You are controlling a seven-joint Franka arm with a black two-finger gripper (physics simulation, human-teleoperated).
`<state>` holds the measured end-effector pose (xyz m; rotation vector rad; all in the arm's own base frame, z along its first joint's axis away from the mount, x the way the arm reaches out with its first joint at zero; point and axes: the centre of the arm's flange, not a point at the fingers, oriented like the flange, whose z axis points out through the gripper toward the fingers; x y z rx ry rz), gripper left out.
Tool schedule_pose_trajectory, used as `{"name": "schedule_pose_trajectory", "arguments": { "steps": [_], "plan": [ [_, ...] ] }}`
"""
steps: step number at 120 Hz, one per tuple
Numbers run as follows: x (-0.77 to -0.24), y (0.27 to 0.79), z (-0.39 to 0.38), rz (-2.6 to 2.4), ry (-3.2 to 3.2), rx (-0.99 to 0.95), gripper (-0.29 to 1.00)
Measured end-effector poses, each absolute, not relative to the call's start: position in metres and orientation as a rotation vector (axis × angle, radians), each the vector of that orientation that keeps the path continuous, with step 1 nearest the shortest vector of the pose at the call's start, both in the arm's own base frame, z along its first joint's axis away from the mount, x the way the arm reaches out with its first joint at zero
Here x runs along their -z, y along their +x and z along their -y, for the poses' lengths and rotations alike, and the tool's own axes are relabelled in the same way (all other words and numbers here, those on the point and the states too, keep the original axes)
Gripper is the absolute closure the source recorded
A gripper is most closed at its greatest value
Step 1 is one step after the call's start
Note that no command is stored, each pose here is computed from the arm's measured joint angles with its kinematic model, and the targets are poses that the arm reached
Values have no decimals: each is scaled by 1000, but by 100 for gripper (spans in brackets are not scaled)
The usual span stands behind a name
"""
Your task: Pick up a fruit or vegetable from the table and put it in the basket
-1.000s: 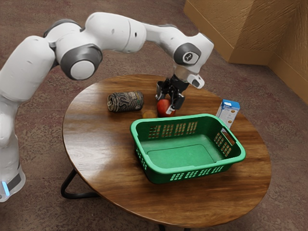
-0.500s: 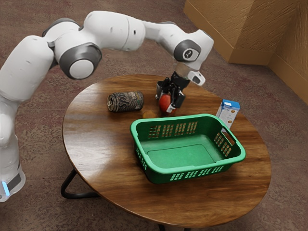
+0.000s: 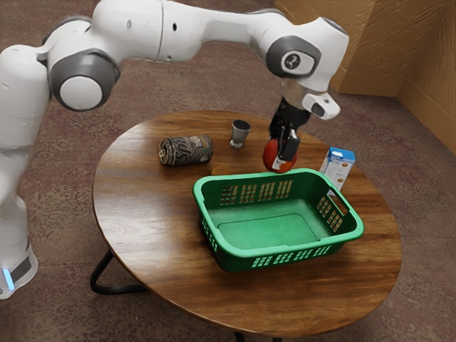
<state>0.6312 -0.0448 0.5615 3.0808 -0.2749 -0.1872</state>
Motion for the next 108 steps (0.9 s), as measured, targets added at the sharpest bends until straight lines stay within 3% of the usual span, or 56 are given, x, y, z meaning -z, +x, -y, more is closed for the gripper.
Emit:
{"name": "schedule_pose_trajectory", "arguments": {
  "steps": [54,70,108],
  "plan": [
    [-559,623,131,486,3064,192,32],
    [-559,621,137,499,3058,194,12],
    [-559,620,141,508,3046,198,1]
  ]
}}
